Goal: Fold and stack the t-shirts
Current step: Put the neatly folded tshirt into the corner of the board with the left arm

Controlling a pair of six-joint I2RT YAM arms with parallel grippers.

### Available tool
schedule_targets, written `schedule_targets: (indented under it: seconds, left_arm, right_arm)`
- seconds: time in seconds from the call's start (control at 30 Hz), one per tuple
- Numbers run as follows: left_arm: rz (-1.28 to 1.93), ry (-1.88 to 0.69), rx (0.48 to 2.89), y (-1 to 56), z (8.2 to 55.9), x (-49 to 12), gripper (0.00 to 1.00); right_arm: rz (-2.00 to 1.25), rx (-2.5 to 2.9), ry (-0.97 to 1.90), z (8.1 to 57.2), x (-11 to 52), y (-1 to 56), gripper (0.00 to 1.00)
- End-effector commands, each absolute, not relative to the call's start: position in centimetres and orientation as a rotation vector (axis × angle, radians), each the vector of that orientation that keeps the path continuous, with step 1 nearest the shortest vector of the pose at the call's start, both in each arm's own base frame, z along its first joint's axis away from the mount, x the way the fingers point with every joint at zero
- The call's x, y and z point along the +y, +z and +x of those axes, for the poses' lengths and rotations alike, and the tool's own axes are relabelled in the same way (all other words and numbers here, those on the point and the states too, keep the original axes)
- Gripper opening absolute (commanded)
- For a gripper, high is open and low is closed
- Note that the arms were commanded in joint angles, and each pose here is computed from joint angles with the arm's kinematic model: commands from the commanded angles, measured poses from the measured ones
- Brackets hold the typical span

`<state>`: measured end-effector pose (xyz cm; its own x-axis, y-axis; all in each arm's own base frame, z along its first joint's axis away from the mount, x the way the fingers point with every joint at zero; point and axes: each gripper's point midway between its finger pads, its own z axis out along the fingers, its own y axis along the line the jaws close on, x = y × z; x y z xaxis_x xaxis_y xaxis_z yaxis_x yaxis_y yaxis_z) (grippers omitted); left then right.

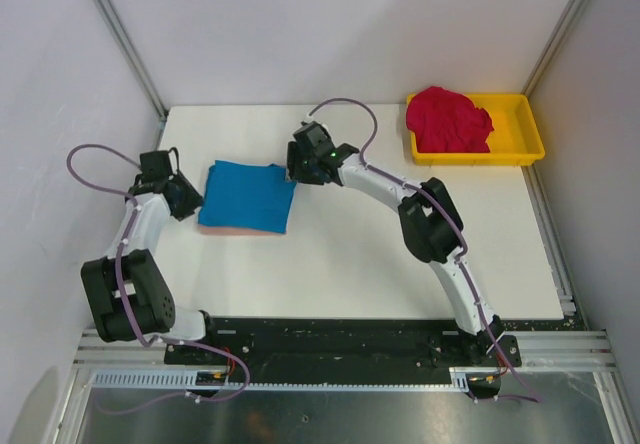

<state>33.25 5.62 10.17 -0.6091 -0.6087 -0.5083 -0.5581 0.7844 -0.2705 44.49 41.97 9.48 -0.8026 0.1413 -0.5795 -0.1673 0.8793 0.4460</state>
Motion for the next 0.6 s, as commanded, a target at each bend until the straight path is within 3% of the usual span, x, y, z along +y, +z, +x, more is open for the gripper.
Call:
schedule_targets:
  seconds: [0.0, 0.23, 0.57]
  left_arm:
    - [-0.838, -0.198, 2.305, 10.9, 35.5, 5.0, 0.38]
    - [-0.878, -0.203, 2.326, 8.9, 35.6, 4.9, 0.29]
    - [-1.117, -0.046, 2.394, 3.9, 31.1, 6.9, 0.17]
  right_arm:
    - [-0.01, 2.344, 0.709, 44.5, 42.5, 13.6, 0.6]
    - [-0.017, 2.359, 0.701, 44.4, 42.4, 12.9, 0.59]
    - [-0.01, 2.376, 0.683, 44.3, 41.4, 12.2, 0.58]
